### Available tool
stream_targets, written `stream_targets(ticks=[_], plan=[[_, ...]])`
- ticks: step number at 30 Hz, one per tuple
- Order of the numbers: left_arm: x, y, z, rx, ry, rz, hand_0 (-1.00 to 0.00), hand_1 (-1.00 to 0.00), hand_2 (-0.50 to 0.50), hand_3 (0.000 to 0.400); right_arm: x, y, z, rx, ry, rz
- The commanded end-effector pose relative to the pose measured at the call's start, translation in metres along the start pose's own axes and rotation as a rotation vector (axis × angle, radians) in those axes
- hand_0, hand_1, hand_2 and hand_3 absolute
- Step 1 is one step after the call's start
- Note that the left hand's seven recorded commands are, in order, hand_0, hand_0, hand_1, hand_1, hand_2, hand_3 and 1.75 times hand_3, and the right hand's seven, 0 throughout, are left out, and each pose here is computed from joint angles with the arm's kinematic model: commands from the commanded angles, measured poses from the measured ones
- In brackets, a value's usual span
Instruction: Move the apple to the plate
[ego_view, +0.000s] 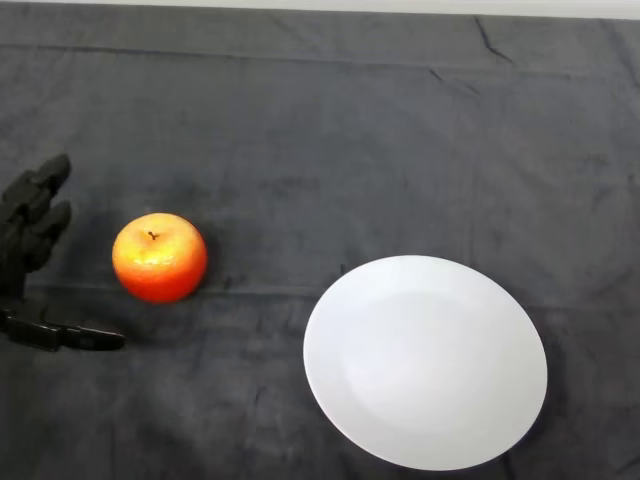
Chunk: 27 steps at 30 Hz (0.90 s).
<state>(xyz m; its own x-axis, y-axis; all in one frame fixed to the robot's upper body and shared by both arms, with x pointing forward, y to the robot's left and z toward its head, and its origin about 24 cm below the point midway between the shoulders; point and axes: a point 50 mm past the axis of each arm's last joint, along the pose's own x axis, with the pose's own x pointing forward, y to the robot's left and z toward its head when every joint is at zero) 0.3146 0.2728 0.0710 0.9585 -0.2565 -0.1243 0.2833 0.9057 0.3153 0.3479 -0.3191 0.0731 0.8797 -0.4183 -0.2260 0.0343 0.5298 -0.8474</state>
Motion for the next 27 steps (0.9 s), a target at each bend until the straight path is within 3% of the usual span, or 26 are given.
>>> stream_targets(ticks=[1, 14, 27], plan=[[0.014, -0.002, 0.018, 0.03, -0.036, -0.029, 0.0, 0.0, 0.0, 0.0, -0.0038, 0.0073, -0.0154, 0.005, 0.039, 0.02], [0.032, -0.013, 0.021, 0.048, -0.029, -0.068, 0.0, 0.0, 0.0, 0.0, -0.0039, 0.0076, -0.0154, 0.005, 0.039, 0.02], [0.029, -0.013, 0.001, 0.049, 0.011, -0.073, 0.0, 0.0, 0.0, 0.0, -0.0037, 0.0075, -0.0155, 0.004, 0.04, 0.021]])
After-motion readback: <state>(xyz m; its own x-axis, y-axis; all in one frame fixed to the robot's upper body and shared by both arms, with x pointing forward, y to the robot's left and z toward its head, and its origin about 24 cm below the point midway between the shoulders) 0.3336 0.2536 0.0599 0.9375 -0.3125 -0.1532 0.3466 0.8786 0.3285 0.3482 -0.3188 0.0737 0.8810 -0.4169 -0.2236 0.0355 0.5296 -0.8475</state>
